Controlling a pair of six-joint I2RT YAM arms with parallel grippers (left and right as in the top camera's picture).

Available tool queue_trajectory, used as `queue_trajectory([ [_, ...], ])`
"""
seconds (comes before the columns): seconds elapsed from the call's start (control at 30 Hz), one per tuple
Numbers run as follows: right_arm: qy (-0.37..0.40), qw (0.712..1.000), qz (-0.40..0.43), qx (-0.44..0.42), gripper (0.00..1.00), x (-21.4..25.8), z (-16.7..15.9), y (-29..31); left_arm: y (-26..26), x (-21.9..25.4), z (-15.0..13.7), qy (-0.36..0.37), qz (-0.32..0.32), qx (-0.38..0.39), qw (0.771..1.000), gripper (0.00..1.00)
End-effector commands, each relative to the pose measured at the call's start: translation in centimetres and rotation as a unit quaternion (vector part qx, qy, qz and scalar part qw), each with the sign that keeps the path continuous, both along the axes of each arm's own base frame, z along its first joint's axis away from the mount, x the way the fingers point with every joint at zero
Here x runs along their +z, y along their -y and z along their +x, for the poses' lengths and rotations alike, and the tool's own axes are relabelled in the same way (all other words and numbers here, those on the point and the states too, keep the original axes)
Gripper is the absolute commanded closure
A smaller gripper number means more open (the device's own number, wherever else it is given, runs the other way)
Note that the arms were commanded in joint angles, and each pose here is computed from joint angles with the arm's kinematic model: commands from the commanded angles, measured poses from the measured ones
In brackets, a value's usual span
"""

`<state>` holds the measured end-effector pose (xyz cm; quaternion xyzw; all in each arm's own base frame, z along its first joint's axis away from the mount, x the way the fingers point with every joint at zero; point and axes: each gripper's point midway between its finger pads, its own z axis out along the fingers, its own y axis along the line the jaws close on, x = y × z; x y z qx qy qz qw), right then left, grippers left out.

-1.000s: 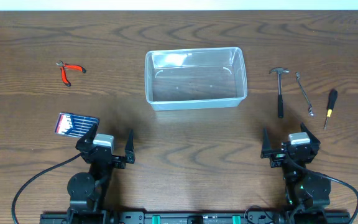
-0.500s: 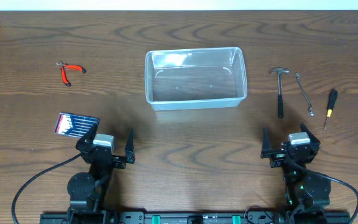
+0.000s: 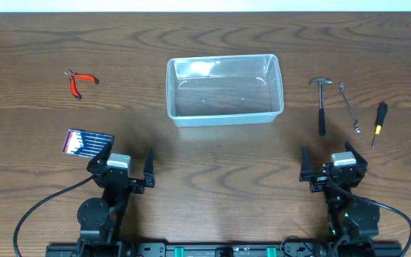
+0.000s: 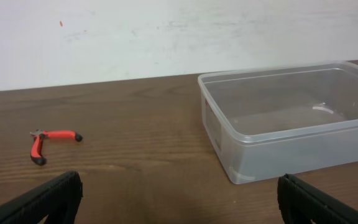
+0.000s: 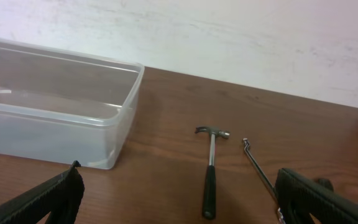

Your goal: Pack container

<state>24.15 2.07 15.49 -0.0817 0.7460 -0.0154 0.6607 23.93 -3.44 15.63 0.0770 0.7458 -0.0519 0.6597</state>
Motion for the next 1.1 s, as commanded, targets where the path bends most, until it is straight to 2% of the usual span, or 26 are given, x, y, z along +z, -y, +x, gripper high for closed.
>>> queue_trajectory([
  [0.0,0.001,1.0,-0.003,0.006,0.01,-0.1,0.0,-0.3,0.1,-1.6,0.0,-0.016,-0.003,-0.004,1.0,0.01],
  [0.3,0.001,1.0,-0.004,0.01,0.01,-0.1,0.0,-0.4,-0.3,-1.6,0.1,-0.015,-0.001,0.009,1.0,0.01],
  [0.47,-0.006,0.997,0.078,-0.003,0.01,-0.1,0.0,-0.3,-0.3,-1.6,0.1,-0.017,-0.004,0.01,1.0,0.02],
  [0.57,-0.008,0.994,0.104,-0.004,0.01,0.1,-0.1,-0.4,-0.3,-1.4,0.1,-0.024,-0.046,0.015,0.999,0.02],
  [0.7,0.007,0.993,0.115,-0.004,0.01,2.0,-0.1,-0.3,-0.3,1.3,0.1,-0.022,-0.111,0.023,0.993,0.02],
  [0.83,0.007,0.994,0.109,-0.003,0.02,5.1,0.0,-0.4,-0.4,6.4,-0.2,-0.025,-0.113,0.024,0.993,0.02],
  [0.93,-0.037,0.994,0.104,-0.007,0.01,6.9,0.6,-0.4,-0.4,9.8,-0.5,-0.07,-0.109,0.031,0.991,0.02],
  [1.07,-0.164,0.982,0.091,-0.017,0.01,7.9,1.2,-0.6,-1.0,11.9,-1.0,-0.166,-0.091,0.056,0.98,0.02],
])
